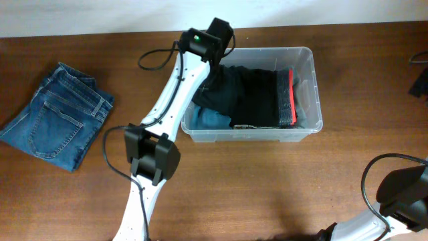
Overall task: Pack container
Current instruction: 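Lower the black pants into the bin and release with the left gripper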
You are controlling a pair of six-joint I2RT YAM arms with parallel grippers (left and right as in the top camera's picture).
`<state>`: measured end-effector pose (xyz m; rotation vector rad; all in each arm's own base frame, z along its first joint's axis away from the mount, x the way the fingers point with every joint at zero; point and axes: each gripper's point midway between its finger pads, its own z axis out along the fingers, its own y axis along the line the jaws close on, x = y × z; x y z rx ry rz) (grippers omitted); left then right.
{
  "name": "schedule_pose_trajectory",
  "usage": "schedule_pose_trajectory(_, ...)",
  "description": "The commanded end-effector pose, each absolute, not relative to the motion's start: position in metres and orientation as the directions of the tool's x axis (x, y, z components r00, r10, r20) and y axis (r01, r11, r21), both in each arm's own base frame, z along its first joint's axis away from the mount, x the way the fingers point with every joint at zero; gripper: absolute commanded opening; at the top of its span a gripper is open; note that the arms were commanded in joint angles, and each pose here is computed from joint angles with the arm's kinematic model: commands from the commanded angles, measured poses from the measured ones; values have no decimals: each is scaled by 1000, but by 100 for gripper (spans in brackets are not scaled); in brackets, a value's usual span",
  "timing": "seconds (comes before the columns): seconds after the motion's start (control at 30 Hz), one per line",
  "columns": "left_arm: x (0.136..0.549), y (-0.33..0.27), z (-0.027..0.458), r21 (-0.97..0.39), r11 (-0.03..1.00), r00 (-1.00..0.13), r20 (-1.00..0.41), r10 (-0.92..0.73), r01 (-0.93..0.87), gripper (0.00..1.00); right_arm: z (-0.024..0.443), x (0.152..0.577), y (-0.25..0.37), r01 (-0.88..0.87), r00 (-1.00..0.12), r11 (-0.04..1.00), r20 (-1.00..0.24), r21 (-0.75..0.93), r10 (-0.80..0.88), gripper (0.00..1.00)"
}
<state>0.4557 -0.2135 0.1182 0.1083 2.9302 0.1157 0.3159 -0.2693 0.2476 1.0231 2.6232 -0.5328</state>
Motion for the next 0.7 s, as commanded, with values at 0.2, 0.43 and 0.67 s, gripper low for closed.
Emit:
schedule_pose_trajectory(0.2,433,-242,47,105,984,-988,-39,148,143,36,250,315,-271,699,-706,672,-387,-244,593,98)
schedule_pose_trajectory(0.43,435,-241,49,104,985,-988,-45,146,141,36,250,315,-271,699,-706,672,-387,-244,593,98)
schedule_pose_trajectory(0.67,443,-242,104,60,990,-980,-145,133,126,36,250,315,-271,699,-706,672,-387,-244,593,98)
